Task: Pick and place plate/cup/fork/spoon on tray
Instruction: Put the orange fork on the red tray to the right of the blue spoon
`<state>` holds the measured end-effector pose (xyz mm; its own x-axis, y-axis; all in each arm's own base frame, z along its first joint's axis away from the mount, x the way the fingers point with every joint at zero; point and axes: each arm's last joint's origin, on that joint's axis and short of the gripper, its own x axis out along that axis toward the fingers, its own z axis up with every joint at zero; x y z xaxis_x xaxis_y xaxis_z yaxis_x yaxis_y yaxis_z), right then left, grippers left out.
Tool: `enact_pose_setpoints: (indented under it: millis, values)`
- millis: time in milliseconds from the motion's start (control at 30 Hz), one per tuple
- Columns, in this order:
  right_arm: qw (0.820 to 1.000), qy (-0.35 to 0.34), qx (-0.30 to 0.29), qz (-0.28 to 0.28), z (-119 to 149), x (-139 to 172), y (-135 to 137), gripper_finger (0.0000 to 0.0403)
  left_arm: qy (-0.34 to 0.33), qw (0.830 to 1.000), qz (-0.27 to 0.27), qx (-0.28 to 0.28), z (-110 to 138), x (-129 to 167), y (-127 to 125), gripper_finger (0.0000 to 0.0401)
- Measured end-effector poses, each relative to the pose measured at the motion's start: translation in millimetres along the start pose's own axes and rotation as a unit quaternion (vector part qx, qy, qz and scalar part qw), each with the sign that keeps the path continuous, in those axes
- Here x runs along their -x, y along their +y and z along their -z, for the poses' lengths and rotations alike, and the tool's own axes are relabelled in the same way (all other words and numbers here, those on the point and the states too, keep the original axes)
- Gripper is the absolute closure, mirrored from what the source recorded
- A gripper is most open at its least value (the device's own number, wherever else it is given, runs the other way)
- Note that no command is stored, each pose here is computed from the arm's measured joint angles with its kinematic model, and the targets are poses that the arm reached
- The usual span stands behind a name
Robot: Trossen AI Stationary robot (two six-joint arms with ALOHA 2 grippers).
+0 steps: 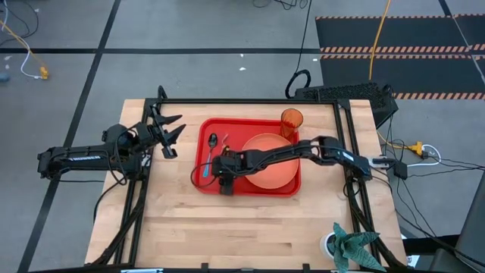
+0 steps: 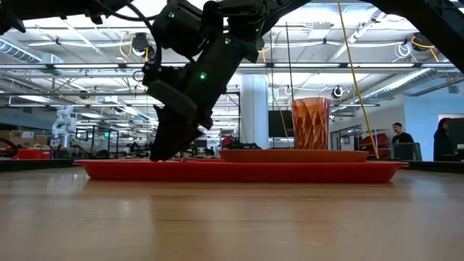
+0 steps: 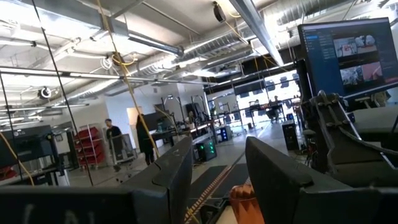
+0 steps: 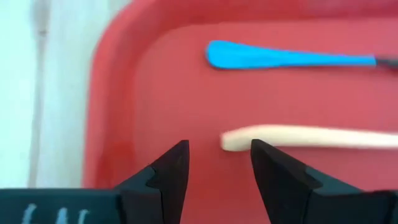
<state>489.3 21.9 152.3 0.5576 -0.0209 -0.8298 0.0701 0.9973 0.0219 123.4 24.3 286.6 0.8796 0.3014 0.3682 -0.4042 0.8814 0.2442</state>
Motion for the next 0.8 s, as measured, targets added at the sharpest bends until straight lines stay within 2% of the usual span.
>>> enact_pose_setpoints:
  millis: [100, 233, 367, 433, 500, 633, 800]
  values:
    - [0.999, -0.004, 0.041, 0.000, -1.1, 2.9, 3.6, 0.0239, 0.001, 1.000, 0.001, 0.000, 0.2, 0.0, -0.1, 0.0249]
    - [0.998, -0.011, 0.056, 0.027, -6.6, 18.4, 1.2, 0.0239, 0.004, 1.000, 0.001, -0.001, 0.7, 0.0, -0.2, 0.0249]
    - [0.993, -0.033, 0.053, 0.104, -16.2, 39.0, -10.1, 0.0239, 0.003, 1.000, 0.001, -0.001, 0.6, 0.0, -0.3, 0.0249]
    - [0.986, -0.038, 0.042, 0.157, -18.5, 43.4, -20.5, 0.0239, 0.004, 1.000, 0.001, -0.002, 0.7, 0.0, -0.3, 0.0249]
    - [0.982, -0.033, 0.030, 0.184, -18.4, 44.0, -33.3, 0.0239, 0.003, 1.000, 0.001, -0.001, 0.6, 0.0, -0.3, 0.0249]
    - [0.982, -0.040, 0.007, 0.184, -11.0, 34.1, -59.3, 0.0239, 0.003, 1.000, 0.001, -0.001, 0.6, 0.0, -0.3, 0.0249]
    - [0.984, -0.049, -0.024, 0.171, 3.0, 20.6, -79.2, 0.0239, 0.003, 1.000, 0.001, -0.001, 0.7, 0.0, -0.3, 0.0249]
